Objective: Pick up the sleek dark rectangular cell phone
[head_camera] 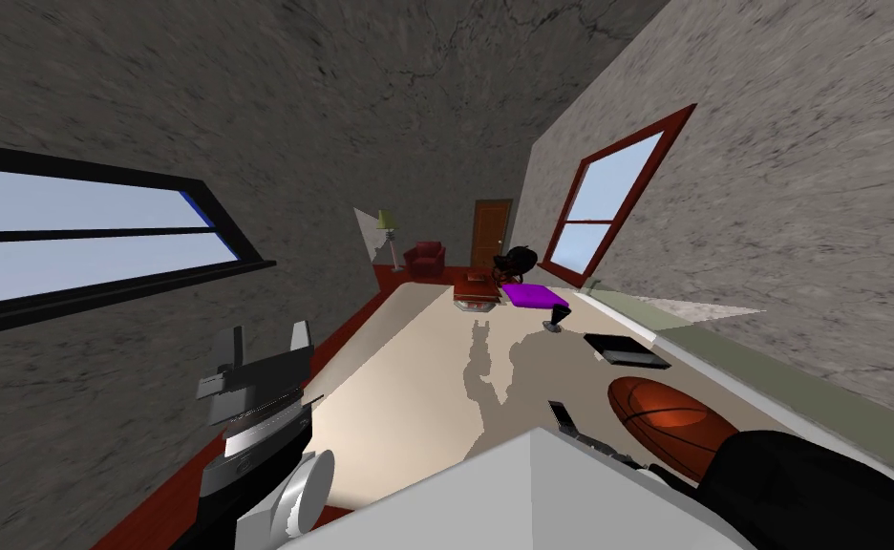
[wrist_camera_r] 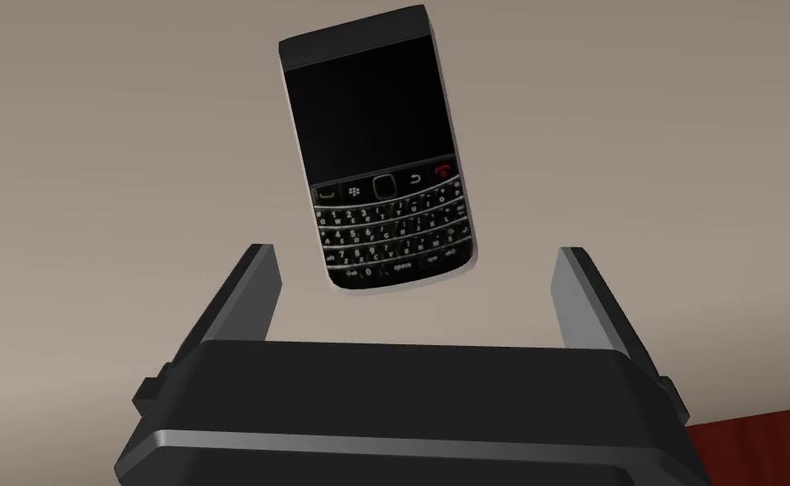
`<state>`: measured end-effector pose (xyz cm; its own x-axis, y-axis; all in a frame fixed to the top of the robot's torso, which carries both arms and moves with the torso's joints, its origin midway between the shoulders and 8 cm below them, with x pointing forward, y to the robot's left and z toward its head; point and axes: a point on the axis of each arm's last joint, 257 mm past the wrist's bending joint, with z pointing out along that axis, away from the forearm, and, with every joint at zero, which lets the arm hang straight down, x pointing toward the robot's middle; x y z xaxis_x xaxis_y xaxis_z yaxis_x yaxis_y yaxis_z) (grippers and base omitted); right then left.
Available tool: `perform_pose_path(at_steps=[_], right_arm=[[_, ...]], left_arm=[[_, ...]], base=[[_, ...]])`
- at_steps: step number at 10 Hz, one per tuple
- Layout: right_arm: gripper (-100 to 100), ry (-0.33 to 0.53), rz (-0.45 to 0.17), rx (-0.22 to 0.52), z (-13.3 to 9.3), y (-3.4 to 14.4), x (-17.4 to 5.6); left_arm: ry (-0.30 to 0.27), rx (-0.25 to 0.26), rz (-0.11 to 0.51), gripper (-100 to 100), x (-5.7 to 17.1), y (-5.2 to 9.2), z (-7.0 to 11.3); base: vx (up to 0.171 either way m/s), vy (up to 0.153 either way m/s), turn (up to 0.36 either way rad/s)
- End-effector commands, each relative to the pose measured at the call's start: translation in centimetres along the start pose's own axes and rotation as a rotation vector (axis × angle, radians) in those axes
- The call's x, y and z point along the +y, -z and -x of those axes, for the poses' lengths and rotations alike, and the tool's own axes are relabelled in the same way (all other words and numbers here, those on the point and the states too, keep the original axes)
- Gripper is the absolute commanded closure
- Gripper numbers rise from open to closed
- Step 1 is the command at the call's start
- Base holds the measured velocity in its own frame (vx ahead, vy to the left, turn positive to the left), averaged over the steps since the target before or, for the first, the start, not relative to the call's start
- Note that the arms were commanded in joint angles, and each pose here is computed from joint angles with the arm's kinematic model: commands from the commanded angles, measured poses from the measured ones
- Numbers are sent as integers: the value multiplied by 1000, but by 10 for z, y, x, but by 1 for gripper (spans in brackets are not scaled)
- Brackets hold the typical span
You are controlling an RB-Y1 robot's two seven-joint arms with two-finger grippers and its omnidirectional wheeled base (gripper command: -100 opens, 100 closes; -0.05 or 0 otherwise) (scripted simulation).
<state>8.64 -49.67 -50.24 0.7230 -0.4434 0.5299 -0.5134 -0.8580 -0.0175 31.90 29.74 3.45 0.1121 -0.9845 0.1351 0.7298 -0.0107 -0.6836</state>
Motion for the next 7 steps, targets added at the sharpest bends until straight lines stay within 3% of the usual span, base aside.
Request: perform_pose_path(at_steps=[1,5,6,7], right_arm=[[-100,-8,4,3,3,-8,-4],[-100,-17,7,5,6,-16,-9],[100,-17,8,6,6,-16,-9],[100,-17,3,6,6,-16,-12]], left_arm=[[0,0,0,0,0,0,0],[0,0,0,0,0,0,0],[0,0,0,0,0,0,0],[0,0,0,0,0,0,0]], base=[[-15,-20,47],[-18,-37,37],[0,0,0],[0,0,0]])
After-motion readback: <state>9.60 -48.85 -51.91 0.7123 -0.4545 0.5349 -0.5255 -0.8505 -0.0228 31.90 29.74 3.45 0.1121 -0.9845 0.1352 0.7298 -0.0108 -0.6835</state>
